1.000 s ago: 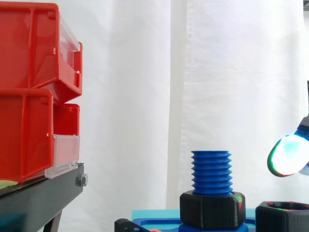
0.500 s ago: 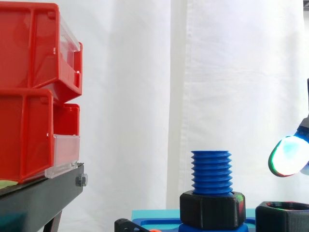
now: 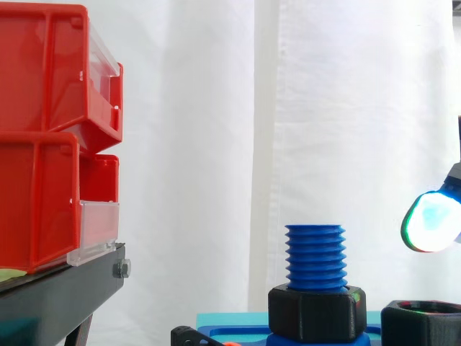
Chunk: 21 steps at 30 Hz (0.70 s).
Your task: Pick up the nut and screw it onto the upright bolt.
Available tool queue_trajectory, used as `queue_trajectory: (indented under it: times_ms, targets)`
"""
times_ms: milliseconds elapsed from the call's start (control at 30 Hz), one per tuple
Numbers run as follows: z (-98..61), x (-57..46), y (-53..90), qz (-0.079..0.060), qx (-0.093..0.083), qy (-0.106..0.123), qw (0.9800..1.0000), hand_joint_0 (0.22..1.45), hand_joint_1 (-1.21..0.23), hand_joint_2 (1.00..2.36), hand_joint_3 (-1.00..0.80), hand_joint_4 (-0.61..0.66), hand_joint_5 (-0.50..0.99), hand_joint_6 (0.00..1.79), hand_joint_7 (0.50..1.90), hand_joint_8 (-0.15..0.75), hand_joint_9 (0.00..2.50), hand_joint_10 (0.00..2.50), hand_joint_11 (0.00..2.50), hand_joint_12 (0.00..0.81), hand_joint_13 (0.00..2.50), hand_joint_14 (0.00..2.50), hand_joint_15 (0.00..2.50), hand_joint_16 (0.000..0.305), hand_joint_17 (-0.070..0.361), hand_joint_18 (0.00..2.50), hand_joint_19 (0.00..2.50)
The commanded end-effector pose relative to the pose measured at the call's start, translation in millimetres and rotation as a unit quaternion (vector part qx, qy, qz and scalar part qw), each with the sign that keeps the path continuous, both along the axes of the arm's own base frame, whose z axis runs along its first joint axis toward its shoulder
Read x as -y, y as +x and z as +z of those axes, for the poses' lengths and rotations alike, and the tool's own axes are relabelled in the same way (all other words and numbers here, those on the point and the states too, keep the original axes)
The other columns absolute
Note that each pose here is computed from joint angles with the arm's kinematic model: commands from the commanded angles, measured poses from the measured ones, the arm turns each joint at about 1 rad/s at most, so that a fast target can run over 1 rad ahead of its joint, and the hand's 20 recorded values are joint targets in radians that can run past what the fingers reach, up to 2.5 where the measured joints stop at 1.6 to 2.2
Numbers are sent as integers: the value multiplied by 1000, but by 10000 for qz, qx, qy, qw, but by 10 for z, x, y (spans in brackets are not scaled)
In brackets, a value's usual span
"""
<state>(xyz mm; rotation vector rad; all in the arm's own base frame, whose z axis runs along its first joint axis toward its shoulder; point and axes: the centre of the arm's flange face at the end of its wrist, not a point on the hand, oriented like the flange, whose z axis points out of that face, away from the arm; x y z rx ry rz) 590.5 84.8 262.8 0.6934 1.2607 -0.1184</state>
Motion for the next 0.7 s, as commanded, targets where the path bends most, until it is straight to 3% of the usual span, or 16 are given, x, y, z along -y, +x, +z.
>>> queue_trajectory:
  times_ms: [0,67,167,300,533,667]
  targets:
    - [12,-31,5,-24,30,-2,10000,330,-865,1000,-500,308,-256,502,771,359,246,0,0,491,245,0,0,72,162,239,0]
    - [4,-38,4,-42,21,-12,10000,329,-864,1000,-500,310,-256,502,772,359,245,0,0,492,245,0,0,72,163,239,0]
    - [-128,-91,49,-140,36,28,9999,337,-849,1000,-500,308,-255,502,772,358,246,0,0,488,245,0,0,72,162,234,0]
    - [-114,-95,46,-271,17,41,9996,339,-837,1000,-500,308,-255,502,770,360,251,0,0,488,249,0,0,72,162,241,0]
    - [-15,-83,117,-367,49,3,9993,349,-808,1000,-500,321,-247,503,796,361,258,0,0,482,267,0,0,71,160,257,0]
    - [-78,-101,157,-426,41,17,9991,350,-805,1000,-500,321,-246,503,798,363,260,0,0,482,269,0,0,71,160,260,0]
